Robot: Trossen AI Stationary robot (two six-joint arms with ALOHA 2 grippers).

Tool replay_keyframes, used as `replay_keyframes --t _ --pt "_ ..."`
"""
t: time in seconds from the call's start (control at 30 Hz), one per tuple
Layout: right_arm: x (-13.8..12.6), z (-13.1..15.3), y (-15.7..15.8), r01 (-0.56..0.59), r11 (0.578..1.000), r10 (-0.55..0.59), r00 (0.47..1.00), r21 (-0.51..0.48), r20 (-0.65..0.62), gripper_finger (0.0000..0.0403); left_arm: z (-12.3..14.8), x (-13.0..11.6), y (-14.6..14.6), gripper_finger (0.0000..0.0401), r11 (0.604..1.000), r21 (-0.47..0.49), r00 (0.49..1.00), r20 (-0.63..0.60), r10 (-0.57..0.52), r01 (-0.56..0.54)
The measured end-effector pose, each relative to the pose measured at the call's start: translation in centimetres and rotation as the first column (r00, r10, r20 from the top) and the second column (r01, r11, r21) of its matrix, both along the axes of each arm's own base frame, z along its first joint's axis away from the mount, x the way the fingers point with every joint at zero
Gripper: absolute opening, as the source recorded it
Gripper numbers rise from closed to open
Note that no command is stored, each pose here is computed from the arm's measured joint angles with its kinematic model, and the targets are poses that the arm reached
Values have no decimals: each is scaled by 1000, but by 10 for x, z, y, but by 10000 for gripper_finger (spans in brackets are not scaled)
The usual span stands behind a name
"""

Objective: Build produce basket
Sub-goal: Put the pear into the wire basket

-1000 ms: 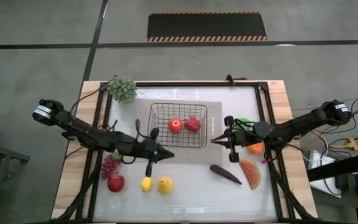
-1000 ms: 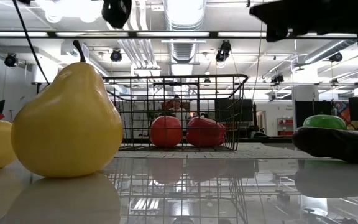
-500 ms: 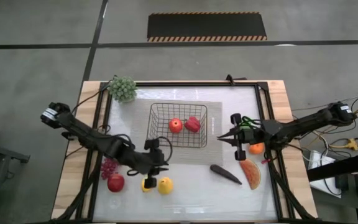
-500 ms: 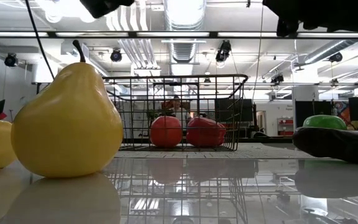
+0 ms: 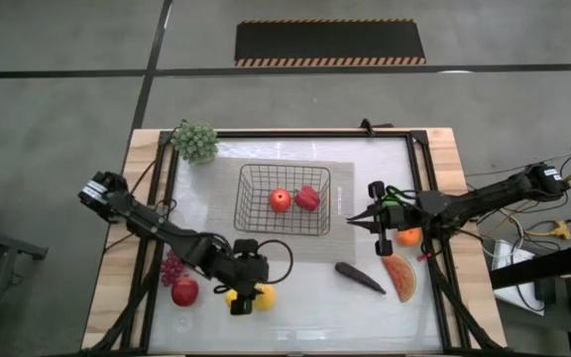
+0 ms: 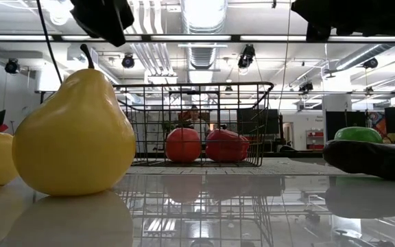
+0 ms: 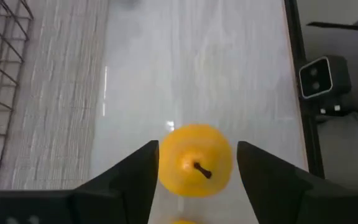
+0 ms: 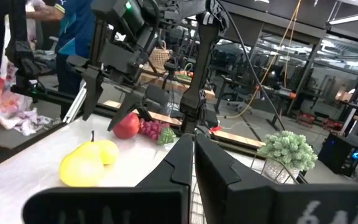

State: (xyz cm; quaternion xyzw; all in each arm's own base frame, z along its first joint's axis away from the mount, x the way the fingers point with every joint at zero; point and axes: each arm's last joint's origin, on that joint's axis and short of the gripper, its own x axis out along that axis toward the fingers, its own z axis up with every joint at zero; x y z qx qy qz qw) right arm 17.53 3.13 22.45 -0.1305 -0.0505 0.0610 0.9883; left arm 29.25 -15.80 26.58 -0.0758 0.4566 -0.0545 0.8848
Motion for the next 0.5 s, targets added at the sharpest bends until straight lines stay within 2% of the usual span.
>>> replay_keyframes --t 0.3,0.5 --pt "0 0 0 0 1000 0 1000 1 -1 9 -15 -3 0 201 1000 -5 999 -45 -21 21" --pt "0 -1 0 -1 1000 1 1000 9 -13 9 -31 1 -5 201 998 -50 999 5 -40 41"
